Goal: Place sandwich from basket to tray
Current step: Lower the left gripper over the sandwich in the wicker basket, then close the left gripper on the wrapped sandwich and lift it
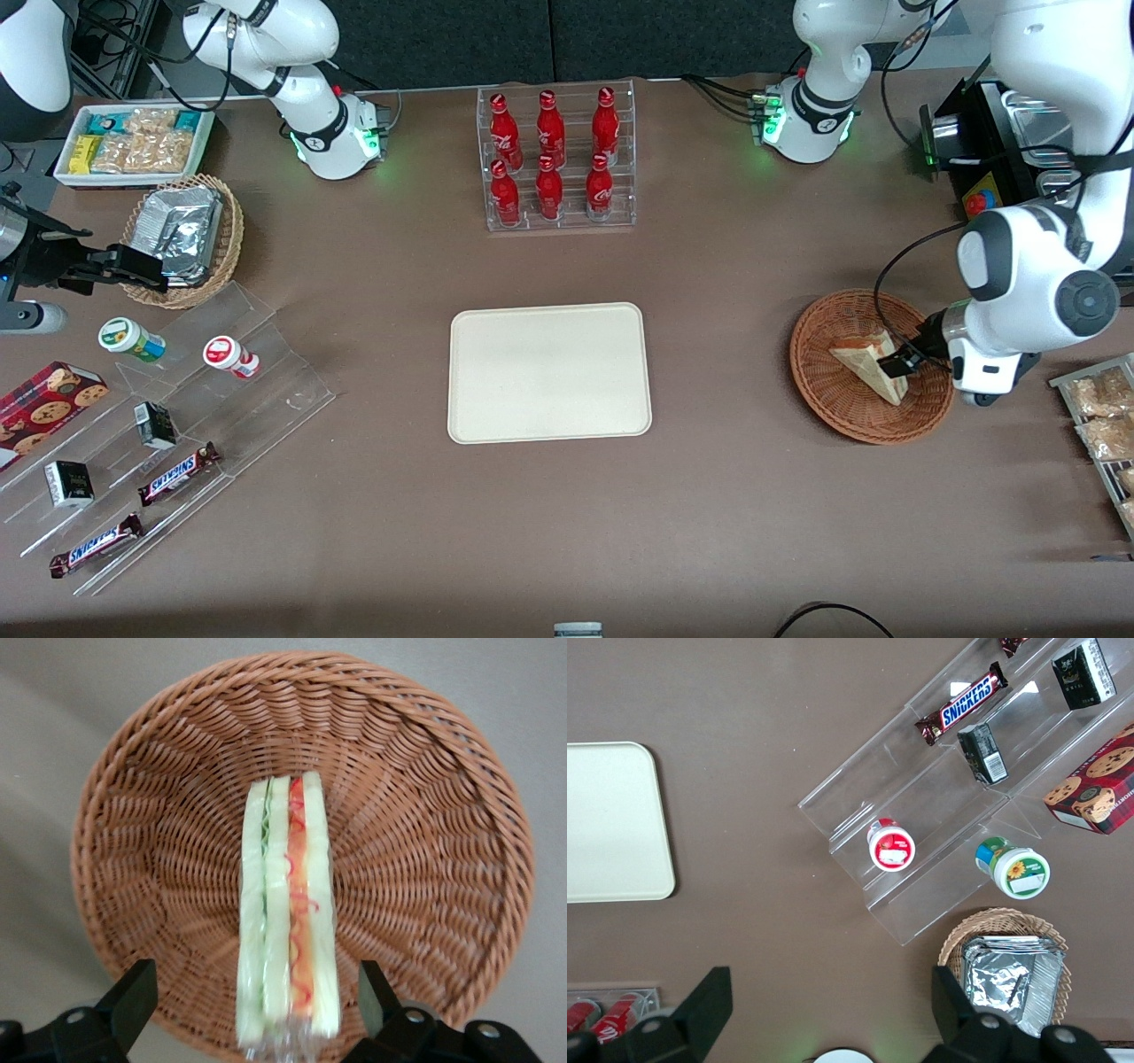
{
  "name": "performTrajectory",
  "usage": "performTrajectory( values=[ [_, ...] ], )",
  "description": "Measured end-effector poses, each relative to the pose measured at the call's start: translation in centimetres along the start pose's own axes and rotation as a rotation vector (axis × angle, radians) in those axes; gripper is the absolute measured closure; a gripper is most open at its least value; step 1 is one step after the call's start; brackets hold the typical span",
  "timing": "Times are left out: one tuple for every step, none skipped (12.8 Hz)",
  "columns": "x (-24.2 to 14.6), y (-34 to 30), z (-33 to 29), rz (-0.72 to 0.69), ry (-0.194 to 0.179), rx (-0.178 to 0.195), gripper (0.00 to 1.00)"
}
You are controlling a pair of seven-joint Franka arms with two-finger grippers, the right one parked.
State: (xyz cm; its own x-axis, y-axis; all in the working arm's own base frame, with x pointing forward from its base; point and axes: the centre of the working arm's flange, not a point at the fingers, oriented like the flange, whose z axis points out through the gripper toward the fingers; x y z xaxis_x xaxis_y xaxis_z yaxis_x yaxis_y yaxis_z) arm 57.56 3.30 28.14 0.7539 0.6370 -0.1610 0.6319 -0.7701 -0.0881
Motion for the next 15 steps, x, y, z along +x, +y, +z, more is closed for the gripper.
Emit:
performTrajectory(
  values=[
    [0.1,0.0,1.2,-0.014,0.001,0.000,0.00],
    [0.2,0.0,2.5,-0.021,0.000,0.002,0.00],
    [0.2,0.0,3.7,-0.025,0.000,0.003,0.00],
    [0.2,-0.1,4.8,-0.027,0.001,0.003,0.00],
    [0.3,-0.1,5.5,-0.028,0.006,0.000,0.09],
    [0.3,-0.1,5.9,-0.028,0.007,0.000,0.19],
    [0.3,0.0,5.8,-0.028,0.010,-0.002,0.32],
    [0.4,0.1,5.2,-0.028,0.014,-0.006,0.44],
    [0.4,0.3,4.0,-0.025,0.009,-0.004,0.55],
    [0.4,1.0,2.1,-0.017,-0.008,0.004,0.63],
    [-0.1,2.3,-0.6,-0.005,-0.035,0.015,0.67],
    [-1.0,4.3,-4.0,0.000,-0.056,0.025,0.69],
    [-2.6,6.8,-7.5,0.002,-0.062,0.031,0.70],
    [-4.8,9.5,-10.5,0.008,-0.054,0.031,0.71],
    [-7.5,12.3,-12.7,0.023,-0.039,0.027,0.74]
  ],
)
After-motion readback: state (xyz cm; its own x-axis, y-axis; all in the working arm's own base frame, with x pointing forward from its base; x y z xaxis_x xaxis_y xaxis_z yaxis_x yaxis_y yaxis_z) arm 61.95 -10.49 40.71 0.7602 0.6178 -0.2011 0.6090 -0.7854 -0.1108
